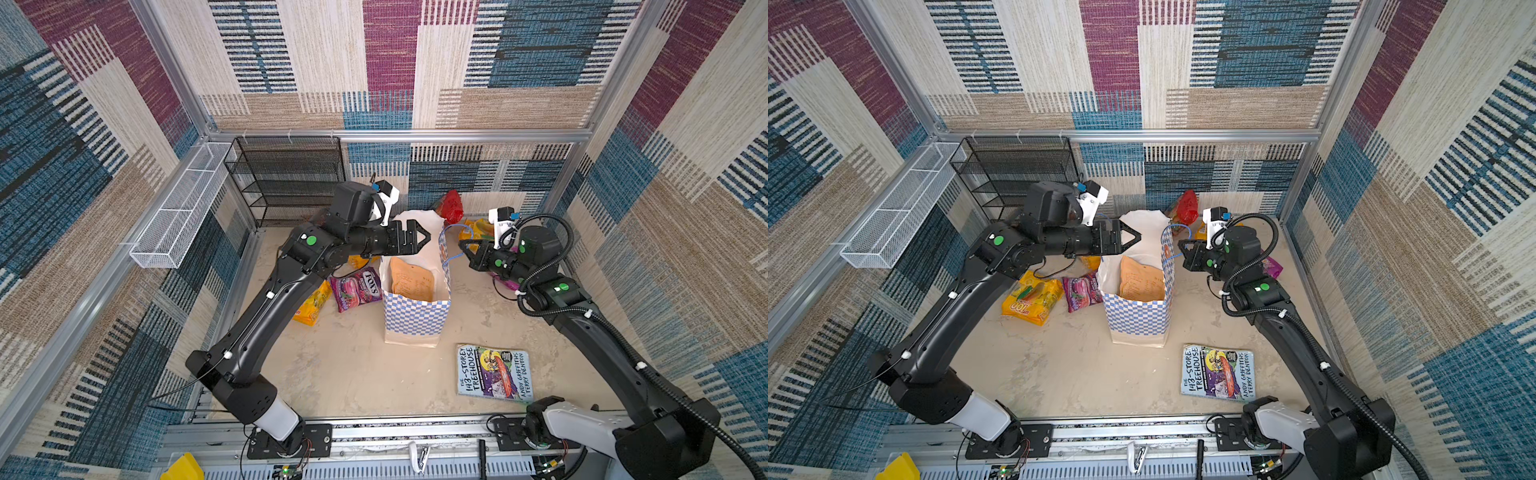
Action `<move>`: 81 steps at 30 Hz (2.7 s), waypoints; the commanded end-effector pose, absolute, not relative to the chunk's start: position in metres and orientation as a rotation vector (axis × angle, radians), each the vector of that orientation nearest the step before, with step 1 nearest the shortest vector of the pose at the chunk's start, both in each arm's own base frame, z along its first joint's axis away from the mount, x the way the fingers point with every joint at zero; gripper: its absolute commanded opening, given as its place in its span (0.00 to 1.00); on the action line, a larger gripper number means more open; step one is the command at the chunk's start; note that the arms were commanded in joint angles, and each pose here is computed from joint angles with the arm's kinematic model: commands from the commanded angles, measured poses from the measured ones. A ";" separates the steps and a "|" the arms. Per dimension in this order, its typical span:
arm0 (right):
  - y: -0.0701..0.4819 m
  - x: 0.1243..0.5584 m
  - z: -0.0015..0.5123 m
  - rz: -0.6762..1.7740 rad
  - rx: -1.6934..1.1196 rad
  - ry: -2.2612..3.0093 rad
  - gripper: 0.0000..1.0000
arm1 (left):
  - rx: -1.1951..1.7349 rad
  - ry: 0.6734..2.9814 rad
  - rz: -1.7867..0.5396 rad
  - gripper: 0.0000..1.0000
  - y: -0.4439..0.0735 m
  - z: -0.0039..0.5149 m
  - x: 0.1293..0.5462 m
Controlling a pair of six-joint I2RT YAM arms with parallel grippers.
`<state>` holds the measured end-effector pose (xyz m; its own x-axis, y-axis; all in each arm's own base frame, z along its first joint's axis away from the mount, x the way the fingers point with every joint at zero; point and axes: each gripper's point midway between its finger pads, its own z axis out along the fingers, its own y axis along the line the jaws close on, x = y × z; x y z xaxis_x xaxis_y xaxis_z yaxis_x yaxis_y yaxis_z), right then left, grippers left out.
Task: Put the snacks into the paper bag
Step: 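Withdraw left gripper and move it to the yellow LOT100 bag, then grasp the yellow LOT100 bag by its top edge with left gripper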
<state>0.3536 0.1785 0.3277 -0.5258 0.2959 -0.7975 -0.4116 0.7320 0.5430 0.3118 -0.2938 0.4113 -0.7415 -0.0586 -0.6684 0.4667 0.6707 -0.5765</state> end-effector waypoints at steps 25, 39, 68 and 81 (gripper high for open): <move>0.198 0.349 0.309 0.869 -0.198 1.891 0.00 | -1.052 2.293 -0.840 0.94 -0.060 0.164 0.288; 0.204 0.345 0.306 0.914 -0.226 1.901 0.00 | -1.319 2.077 -0.880 0.70 0.026 0.106 0.311; 0.197 0.340 0.312 0.894 -0.206 1.877 0.00 | -1.366 2.143 -0.910 0.36 0.035 0.062 0.311; 0.198 0.341 0.309 0.893 -0.201 1.882 0.00 | -1.409 2.140 -0.901 0.27 0.041 0.049 0.315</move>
